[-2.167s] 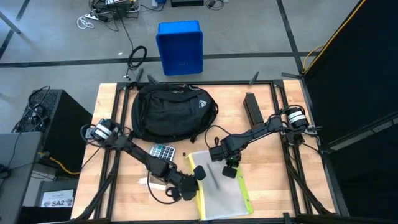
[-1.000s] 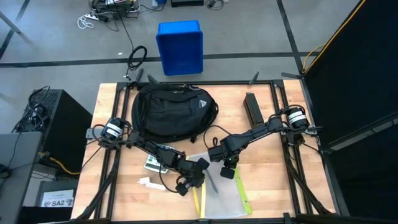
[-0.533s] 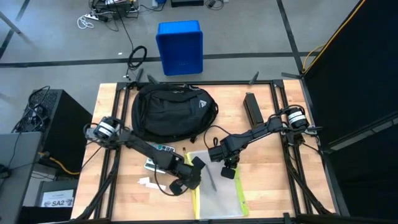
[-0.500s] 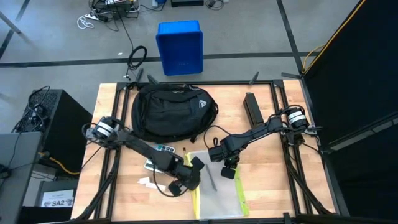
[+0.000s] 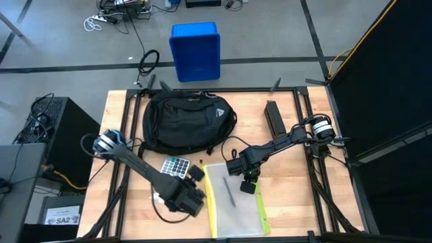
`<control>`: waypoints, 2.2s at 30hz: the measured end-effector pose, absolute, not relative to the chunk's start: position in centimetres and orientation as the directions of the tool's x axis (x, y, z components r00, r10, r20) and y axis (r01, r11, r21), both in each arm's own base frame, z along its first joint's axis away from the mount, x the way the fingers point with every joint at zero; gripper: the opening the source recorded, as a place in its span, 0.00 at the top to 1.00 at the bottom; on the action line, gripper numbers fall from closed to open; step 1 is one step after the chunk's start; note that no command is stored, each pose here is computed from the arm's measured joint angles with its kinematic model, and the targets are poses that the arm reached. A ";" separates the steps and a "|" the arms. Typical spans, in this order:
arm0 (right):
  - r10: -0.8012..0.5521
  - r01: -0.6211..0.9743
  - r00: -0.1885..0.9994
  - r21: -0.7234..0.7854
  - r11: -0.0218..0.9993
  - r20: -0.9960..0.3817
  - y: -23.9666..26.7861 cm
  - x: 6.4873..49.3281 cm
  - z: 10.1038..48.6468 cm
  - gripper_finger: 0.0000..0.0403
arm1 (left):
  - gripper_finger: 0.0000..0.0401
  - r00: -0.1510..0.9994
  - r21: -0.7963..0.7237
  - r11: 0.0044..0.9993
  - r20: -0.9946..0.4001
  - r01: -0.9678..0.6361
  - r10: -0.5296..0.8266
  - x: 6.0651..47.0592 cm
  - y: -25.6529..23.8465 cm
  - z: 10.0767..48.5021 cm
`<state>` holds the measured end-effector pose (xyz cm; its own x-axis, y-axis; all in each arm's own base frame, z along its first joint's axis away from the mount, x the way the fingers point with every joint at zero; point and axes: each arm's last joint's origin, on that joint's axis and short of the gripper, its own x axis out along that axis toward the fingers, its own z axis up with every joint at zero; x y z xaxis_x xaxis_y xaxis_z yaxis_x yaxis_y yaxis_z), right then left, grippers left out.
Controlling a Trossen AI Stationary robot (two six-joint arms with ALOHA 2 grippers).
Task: Unpack backpack
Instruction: Remove the bottom black pen from the yellow zip bag, then remove the black pen from the yellow zip bag
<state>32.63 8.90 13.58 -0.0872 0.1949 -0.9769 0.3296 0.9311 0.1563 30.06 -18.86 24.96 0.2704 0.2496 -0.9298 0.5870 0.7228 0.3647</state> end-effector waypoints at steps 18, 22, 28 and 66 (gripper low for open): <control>0.195 0.301 -0.061 0.169 0.939 -0.979 9.8 32.7 13.6 1.00 | 1.00 0.320 0.043 0.989 -0.947 0.140 -0.004 18.4 -11.4 24.1; 0.199 0.304 -0.060 0.172 0.937 -0.978 9.8 32.7 13.6 1.00 | 1.00 0.283 0.010 0.991 -0.959 0.133 -0.028 18.1 -11.3 22.6; 0.207 0.304 -0.059 0.181 0.936 -0.976 9.8 32.7 13.6 1.00 | 0.93 0.308 0.003 0.993 -0.951 0.122 -0.035 18.3 -11.3 22.3; 0.360 0.212 0.090 0.371 0.904 -0.929 10.3 34.5 13.7 1.00 | 0.75 0.557 0.044 0.904 -0.800 0.425 -0.223 30.4 -16.7 14.9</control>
<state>34.53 10.34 13.65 0.0901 0.3600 -0.9286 0.2124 0.9040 0.3711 30.37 -16.70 14.93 0.5567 -0.2228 -0.8003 0.4246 0.9043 0.0436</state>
